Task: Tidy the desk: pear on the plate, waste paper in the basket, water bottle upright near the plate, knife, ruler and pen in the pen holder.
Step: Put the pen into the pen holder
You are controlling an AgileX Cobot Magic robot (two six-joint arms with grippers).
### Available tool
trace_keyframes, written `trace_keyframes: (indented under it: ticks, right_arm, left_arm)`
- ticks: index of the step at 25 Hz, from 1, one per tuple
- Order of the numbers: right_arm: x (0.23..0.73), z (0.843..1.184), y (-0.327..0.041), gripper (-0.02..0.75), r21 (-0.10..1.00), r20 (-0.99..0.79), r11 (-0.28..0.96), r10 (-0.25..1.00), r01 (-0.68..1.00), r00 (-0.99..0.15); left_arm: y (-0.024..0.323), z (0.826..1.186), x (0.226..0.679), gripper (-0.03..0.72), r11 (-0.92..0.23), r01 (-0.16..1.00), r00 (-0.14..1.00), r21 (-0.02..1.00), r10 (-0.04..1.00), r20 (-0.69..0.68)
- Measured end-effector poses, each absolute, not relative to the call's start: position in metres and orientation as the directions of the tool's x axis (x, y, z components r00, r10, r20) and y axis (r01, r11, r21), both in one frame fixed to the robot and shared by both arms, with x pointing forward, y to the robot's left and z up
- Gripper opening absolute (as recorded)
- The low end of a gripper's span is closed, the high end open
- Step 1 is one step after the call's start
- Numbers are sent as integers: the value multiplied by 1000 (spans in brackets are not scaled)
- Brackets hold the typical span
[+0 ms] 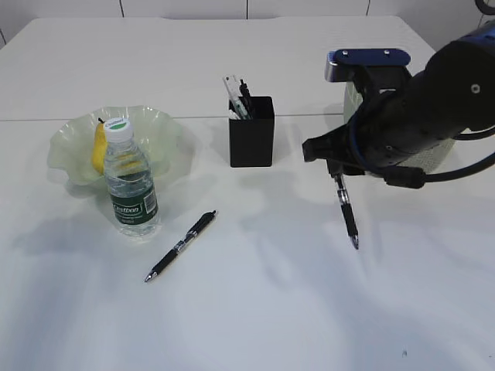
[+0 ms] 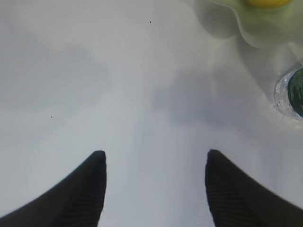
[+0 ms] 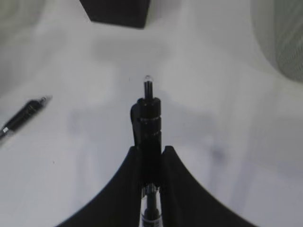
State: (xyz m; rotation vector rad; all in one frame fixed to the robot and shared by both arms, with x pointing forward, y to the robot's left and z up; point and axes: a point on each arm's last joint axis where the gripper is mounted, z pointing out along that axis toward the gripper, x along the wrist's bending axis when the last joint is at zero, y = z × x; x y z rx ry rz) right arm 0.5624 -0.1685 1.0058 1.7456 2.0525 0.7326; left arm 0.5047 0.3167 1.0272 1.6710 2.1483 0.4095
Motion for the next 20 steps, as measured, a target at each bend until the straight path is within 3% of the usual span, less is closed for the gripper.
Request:
trace_keyframes:
  ticks: [11,20]
  right_arm:
    - [594,1025,-148,53,897,110,62,928,437,-357]
    - [623,1017,-133,52,944,101,45,905,328,-413]
  left_arm:
    - [317,1027,505,457,249,857,-217,451,968,-124]
    - [316,1026,503,457,249,864,-218,437,968,-122]
